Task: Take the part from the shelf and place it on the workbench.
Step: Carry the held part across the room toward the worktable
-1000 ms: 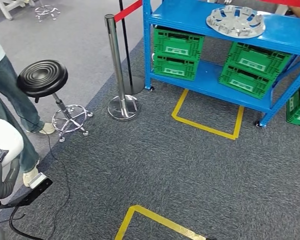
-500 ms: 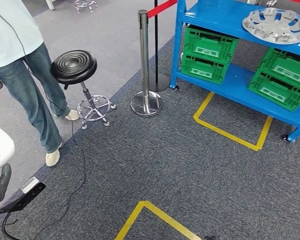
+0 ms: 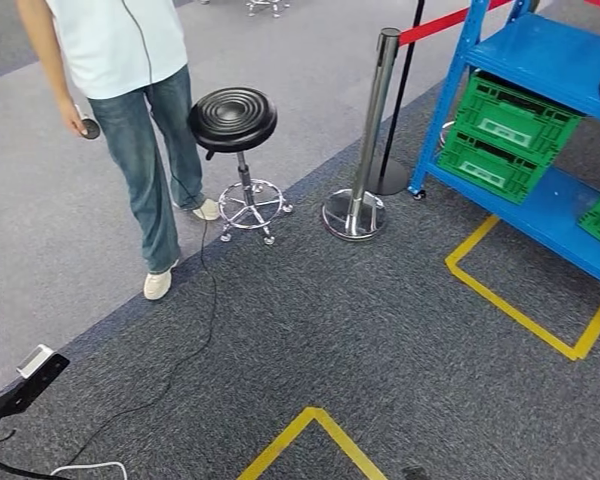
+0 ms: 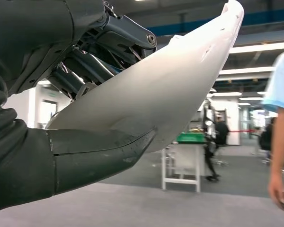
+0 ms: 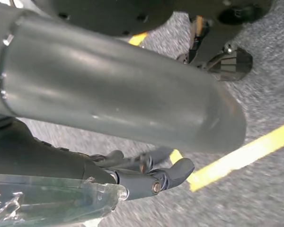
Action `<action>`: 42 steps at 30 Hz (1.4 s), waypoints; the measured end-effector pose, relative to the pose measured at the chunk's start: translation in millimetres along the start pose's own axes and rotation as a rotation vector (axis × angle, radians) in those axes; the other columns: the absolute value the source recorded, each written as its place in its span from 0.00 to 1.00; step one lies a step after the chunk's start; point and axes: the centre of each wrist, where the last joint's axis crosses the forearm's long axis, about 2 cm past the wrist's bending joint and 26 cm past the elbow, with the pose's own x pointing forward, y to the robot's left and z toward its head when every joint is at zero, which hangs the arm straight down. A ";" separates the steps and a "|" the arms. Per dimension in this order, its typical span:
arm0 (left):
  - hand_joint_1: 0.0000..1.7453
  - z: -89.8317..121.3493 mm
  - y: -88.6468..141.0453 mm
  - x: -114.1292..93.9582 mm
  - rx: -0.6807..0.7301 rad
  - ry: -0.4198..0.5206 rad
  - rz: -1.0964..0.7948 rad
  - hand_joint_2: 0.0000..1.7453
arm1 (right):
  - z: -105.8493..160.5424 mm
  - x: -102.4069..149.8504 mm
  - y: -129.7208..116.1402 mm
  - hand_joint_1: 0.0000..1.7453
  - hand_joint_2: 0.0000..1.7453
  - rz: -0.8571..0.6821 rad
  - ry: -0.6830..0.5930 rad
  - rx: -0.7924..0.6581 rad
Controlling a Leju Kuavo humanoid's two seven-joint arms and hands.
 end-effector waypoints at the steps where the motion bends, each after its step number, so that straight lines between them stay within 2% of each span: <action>1: 1.00 -0.3 0.2 -0.2 0.001 0.000 0.000 1.00 | 0.0 0.2 0.1 0.00 0.00 0.000 -0.001 0.000; 24: 1.00 -1.3 4.3 -12.0 0.030 0.035 -0.001 1.00 | -1.1 6.2 1.4 0.00 0.00 0.002 -0.021 0.004; 42: 1.00 7.2 4.2 -20.4 0.032 0.073 -0.017 1.00 | 0.3 1.6 2.9 0.00 0.00 0.011 -0.009 0.009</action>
